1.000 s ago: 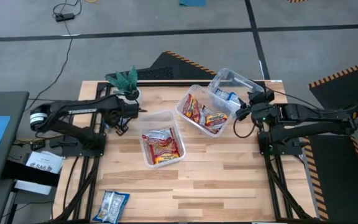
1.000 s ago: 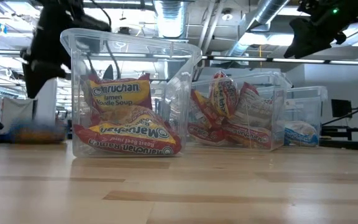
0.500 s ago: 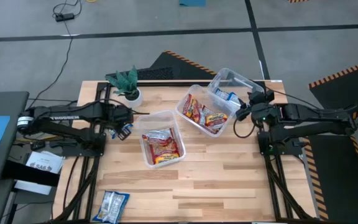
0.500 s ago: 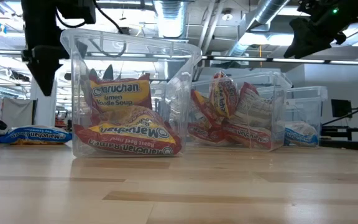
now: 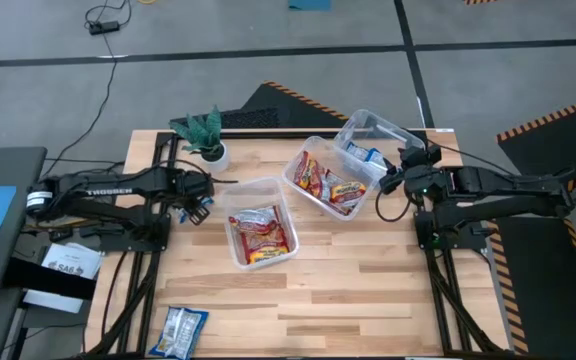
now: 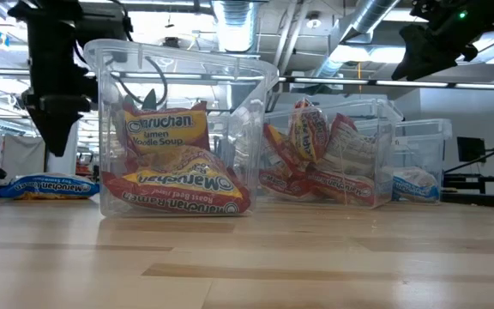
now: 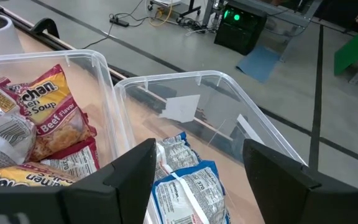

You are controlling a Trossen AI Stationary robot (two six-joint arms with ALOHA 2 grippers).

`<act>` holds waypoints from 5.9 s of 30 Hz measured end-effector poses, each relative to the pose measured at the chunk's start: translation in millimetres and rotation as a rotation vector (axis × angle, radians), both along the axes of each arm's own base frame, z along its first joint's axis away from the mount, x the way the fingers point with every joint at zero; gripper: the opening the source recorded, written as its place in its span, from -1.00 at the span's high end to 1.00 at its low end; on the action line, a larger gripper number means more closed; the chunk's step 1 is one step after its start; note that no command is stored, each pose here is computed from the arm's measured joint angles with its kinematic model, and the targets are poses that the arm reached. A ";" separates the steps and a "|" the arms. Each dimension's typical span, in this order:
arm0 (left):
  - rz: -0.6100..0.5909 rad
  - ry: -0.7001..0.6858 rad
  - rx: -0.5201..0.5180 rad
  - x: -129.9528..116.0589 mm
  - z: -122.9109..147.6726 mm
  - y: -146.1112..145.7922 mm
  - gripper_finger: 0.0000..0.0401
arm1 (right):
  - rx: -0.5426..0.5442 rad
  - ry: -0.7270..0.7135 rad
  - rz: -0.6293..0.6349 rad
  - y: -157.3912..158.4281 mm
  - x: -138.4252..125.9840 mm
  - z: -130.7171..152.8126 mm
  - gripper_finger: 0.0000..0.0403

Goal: Sort Maruchan noodles
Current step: Put the blue noodle pack into the top bin

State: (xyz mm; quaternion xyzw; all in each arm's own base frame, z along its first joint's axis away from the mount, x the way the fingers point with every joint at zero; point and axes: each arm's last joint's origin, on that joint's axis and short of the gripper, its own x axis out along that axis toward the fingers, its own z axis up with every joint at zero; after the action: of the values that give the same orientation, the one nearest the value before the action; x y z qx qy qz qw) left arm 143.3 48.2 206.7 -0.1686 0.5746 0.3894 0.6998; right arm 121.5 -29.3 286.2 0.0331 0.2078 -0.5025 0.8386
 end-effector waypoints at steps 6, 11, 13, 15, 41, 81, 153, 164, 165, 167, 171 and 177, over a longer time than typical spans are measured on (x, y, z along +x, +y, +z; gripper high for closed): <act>0.062 0.003 -0.018 0.3 -4.0 16.0 -0.17 | 0.000 0.000 0.000 0.0 0.0 0.0 -0.30; 0.097 0.043 -0.089 1.7 -13.5 30.8 -0.43 | 0.000 0.000 0.000 0.0 0.0 0.0 -0.30; 0.116 0.064 -0.113 1.7 -18.0 36.6 -0.50 | 0.000 0.000 0.000 0.0 0.0 0.0 -0.30; 0.139 0.090 -0.130 1.7 -22.5 41.7 -0.55 | 0.000 0.000 0.000 0.0 0.0 0.0 -0.30; 0.066 0.186 -0.269 17.7 -58.2 64.0 -0.13 | 0.000 0.002 0.000 0.0 -0.2 -0.1 -0.30; -0.018 -0.021 -0.124 23.6 40.3 9.1 1.00 | 0.001 0.003 0.001 0.0 -0.2 -0.2 -0.30; 0.092 0.120 -0.034 21.0 -79.6 38.3 -0.24 | 0.036 -0.007 0.034 0.8 0.8 -0.8 -0.30; 0.067 0.178 -0.074 26.3 -69.9 31.2 -0.07 | 0.036 -0.008 0.035 0.8 0.8 -0.7 -0.30; 0.065 0.185 -0.086 27.2 -67.5 30.6 -0.01 | 0.036 -0.008 0.035 0.8 0.8 -0.8 -0.30; 0.060 0.177 -0.110 30.2 -61.6 29.3 0.30 | 0.036 -0.008 0.035 0.8 0.8 -0.7 -0.30; 0.048 0.129 -0.139 34.6 -49.9 23.4 0.95 | 0.036 -0.008 0.035 0.8 0.8 -0.8 -0.30; 0.040 0.021 -0.182 31.2 -32.6 8.8 0.99 | 0.036 -0.007 0.035 0.8 0.8 -0.8 -0.30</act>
State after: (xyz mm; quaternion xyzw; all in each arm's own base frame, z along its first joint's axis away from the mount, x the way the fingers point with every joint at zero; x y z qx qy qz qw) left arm 174.5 57.0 174.1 -0.2390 0.6112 0.3513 0.6677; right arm 122.3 -28.4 285.4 0.0463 0.2144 -0.4837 0.8473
